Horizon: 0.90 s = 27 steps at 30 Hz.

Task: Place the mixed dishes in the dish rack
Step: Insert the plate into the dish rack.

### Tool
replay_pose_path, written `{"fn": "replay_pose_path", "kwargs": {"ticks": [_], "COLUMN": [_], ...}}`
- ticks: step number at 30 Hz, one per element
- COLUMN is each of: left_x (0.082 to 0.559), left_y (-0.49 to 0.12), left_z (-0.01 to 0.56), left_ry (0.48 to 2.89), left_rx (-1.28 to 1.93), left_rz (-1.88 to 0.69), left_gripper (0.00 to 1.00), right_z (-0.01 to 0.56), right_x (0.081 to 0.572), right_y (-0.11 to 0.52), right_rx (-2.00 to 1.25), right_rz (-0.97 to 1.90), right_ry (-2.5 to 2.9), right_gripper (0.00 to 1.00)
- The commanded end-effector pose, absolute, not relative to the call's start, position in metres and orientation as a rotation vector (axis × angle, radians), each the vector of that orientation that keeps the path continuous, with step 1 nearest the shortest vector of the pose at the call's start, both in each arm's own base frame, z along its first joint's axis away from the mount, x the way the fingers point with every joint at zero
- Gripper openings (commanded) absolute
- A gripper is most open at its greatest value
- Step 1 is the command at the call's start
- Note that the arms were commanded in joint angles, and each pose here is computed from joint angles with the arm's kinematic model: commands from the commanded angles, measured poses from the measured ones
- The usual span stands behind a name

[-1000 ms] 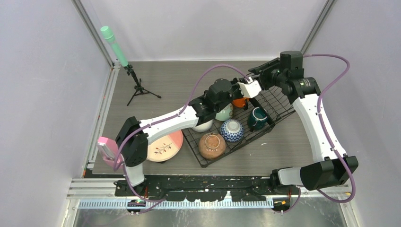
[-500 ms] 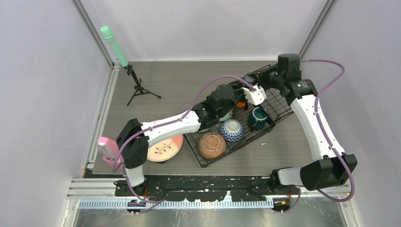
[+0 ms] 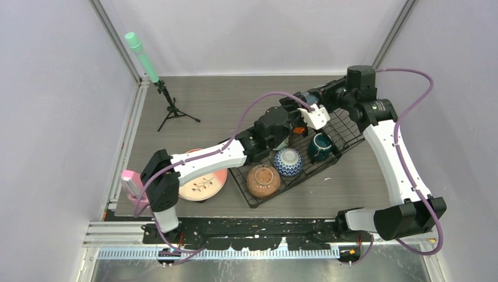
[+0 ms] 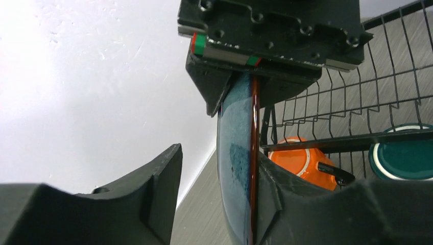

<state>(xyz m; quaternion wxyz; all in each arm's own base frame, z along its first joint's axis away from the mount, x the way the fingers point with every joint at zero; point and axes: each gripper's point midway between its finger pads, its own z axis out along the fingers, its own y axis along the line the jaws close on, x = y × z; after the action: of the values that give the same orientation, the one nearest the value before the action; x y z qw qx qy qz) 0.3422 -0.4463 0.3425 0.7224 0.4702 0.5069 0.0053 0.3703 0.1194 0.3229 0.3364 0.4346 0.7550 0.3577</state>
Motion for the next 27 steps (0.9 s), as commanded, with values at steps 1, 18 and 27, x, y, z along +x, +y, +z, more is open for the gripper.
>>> {"fn": "replay_pose_path", "kwargs": {"ticks": [1,18,27], "left_x": [0.335,0.315,0.301], "left_y": [-0.413,-0.343,-0.258], "left_z": [0.431,0.381,0.334], "left_ry": [1.06,1.343,1.563], "left_rx": [0.775,0.675,0.546], "left_rz": [-0.065,-0.239,-0.283], "left_gripper": [0.52,1.0,1.0], "right_z": [0.396,0.408,0.392], "right_x": [0.383,0.412,0.439], "right_y": [0.098,0.046,0.031], "right_rx": [0.972,0.951,0.923], "right_rz": [0.905,0.547,0.409], "right_ry": [1.738,1.748,1.881], "right_gripper": [0.0,0.0,0.0]}}
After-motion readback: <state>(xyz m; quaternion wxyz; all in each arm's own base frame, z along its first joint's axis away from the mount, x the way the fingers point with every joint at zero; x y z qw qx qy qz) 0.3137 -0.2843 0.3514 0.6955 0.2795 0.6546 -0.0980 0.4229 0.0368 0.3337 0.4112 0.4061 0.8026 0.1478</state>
